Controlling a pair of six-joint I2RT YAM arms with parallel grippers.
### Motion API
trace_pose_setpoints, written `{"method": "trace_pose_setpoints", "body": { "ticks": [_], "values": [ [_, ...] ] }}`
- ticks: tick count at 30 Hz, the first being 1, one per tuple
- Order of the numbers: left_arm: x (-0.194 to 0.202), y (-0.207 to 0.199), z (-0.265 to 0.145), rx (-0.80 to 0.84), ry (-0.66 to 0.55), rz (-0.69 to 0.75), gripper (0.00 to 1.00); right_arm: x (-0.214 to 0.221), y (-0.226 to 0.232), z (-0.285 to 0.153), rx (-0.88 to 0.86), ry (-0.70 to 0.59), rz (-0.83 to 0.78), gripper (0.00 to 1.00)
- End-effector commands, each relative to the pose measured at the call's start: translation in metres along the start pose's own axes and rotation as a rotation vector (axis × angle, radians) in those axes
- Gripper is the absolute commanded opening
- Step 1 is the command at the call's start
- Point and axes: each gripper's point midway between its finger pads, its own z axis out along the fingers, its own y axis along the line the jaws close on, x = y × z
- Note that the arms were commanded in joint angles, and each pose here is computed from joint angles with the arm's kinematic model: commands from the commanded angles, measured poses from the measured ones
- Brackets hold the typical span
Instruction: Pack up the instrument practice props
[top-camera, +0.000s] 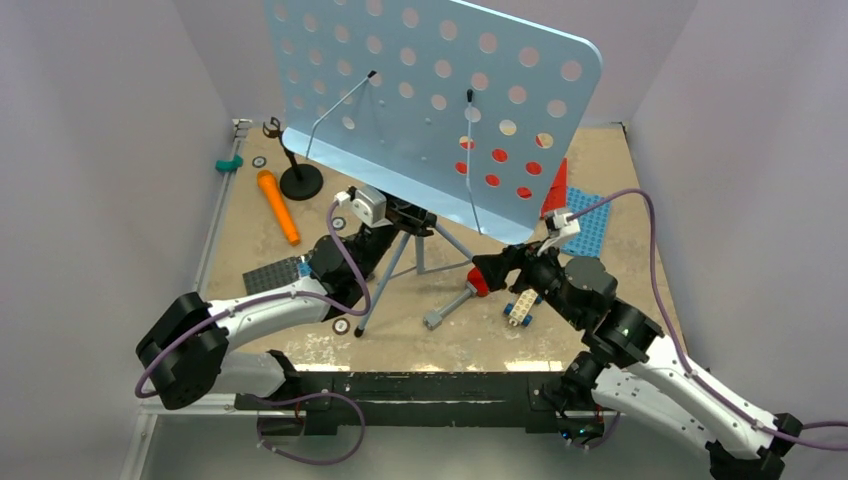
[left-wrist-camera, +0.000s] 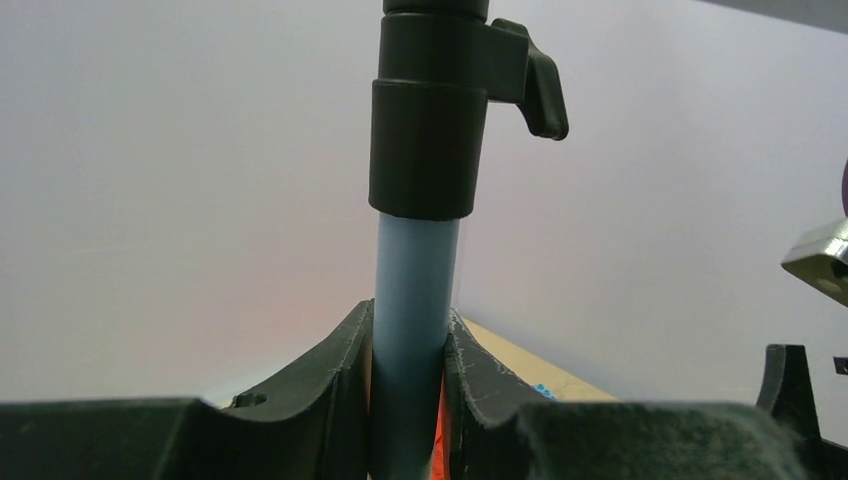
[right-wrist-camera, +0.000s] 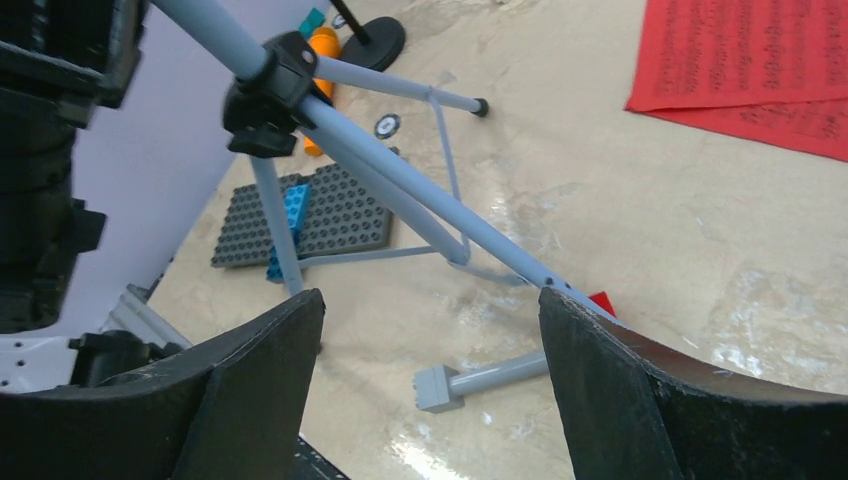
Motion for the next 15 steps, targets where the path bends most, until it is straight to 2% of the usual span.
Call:
{"method": "trace_pose_setpoints", "body": {
  "ticks": [1,4,8,15],
  "values": [
    [0.165,-0.045,-0.086,0.066,0.609,-0.196,0.00,-0.029,0.030,0.002,-0.095,-0.004,0.004,0.83],
    [0.178,-0.050,-0.098,0.071,0.644,-0.192,0.00,-0.034,0.032,0.009,-0.107,-0.005,0.011,0.83],
    [0.176,-0.042,-0.110,0.041,0.600,-0.198,0.00,-0.037,0.031,0.014,-0.110,0.004,0.012,0.83],
    [0.134,-0.037,-0.090,0.032,0.494,-0.160,0.02,-0.044,0.035,0.009,-0.130,0.002,-0.042,0.85]
  ]
}}
